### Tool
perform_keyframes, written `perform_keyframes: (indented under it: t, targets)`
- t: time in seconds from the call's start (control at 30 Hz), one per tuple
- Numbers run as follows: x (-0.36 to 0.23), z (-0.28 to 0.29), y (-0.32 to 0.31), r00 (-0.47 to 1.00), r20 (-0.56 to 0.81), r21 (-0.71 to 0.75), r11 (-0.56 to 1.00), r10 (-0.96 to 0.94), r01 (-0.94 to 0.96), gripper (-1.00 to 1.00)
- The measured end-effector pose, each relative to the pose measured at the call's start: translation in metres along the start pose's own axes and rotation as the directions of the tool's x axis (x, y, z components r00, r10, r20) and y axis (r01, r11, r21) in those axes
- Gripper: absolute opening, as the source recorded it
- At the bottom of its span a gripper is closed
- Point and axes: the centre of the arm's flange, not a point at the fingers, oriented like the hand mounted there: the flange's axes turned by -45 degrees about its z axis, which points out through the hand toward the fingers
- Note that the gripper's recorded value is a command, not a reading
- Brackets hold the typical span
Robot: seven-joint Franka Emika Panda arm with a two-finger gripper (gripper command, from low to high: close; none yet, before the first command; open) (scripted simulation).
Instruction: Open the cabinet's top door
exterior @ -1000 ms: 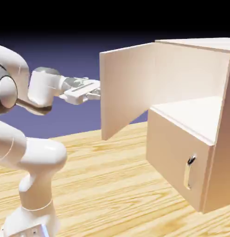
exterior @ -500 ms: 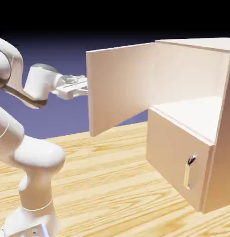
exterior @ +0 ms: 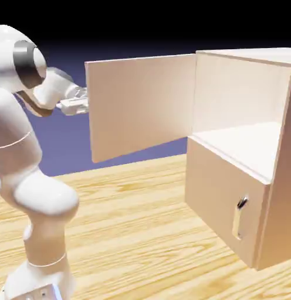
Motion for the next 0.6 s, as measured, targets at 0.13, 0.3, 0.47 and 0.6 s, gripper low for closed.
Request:
perform_keyframes:
  t: [0.13, 0.3, 0.47, 0.6]
  targets:
    - [0.0, 0.005, -0.003, 1.0, 0.005, -0.018, 1.0, 0.003, -0.003, -1.0]
    - [0.005, 0.003, -0.001, 0.999, 0.047, -0.013, 1.0, 0.008, -0.007, -1.0]
    - [0.01, -0.019, 0.01, 0.998, 0.065, 0.049, 0.999, 0.007, -0.01, -1.0]
    - [0.012, -0.036, 0.018, 0.998, 0.066, 0.094, 0.995, 0.007, -0.013, -1.0]
